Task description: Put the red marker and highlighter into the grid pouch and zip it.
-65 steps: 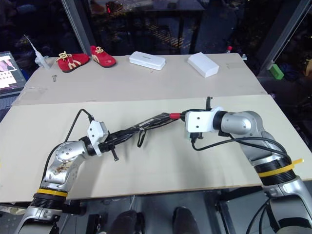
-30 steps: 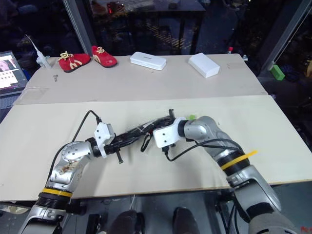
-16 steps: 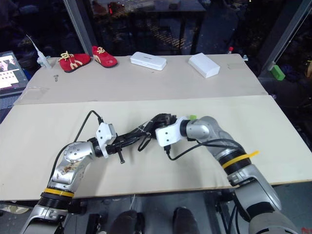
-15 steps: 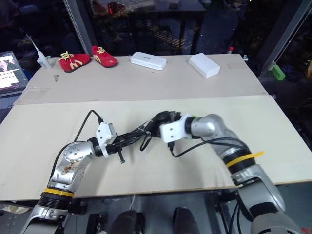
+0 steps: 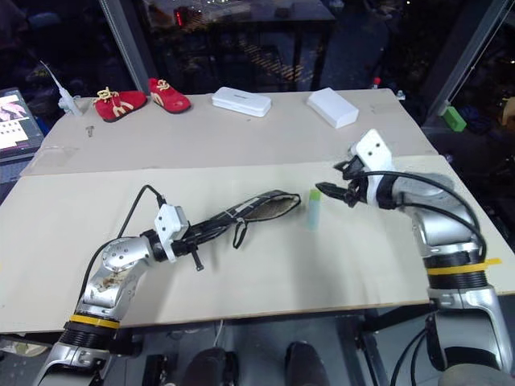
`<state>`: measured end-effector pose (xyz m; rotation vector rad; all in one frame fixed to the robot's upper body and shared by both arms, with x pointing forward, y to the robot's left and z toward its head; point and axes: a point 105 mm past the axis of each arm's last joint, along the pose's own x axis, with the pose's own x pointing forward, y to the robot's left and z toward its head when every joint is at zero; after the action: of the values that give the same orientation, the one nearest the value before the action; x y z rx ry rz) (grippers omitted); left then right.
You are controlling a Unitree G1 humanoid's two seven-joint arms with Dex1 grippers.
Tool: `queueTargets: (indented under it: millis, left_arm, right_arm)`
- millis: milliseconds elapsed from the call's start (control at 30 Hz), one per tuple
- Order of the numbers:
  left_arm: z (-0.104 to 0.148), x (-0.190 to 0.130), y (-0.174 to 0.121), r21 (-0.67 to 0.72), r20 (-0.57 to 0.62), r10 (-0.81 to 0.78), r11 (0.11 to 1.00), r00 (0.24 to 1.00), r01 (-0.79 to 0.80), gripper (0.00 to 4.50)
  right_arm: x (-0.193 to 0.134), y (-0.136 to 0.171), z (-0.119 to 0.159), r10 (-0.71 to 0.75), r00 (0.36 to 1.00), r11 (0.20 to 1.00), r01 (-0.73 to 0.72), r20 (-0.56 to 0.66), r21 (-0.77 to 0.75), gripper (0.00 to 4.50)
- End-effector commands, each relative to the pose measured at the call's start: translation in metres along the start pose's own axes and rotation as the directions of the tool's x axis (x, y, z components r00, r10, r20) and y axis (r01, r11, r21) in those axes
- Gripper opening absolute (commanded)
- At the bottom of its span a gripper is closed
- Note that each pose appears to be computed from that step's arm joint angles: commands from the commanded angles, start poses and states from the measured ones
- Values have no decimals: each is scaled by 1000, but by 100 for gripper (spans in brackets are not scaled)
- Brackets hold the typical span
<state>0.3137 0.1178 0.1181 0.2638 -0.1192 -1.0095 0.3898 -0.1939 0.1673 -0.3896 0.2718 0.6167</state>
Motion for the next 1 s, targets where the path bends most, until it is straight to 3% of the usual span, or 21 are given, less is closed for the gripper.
queueTargets:
  millis: [33, 367, 600, 867, 1000]
  left_arm:
    - [13, -4, 7, 38, 39, 35, 999, 999, -37, 0]
    - [15, -8, 20, 49, 44, 86, 995, 995, -89, 0]
    - [13, -6, 16, 38, 52, 101, 994, 993, -103, 0]
    - [12, -9, 17, 37, 53, 116, 992, 992, -118, 0]
    - [12, -9, 17, 38, 53, 115, 992, 992, -117, 0]
  right_arm:
    - [21, -1, -25, -99, 985, 992, 110, -141, 67, 351]
    - [43, 15, -38, -124, 965, 983, 151, -230, 106, 351]
    - [42, 42, -59, -80, 953, 977, 133, -291, 169, 351]
    - [30, 50, -75, -94, 942, 949, 182, -322, 257, 351]
    - [29, 46, -75, -114, 943, 950, 195, -312, 243, 220]
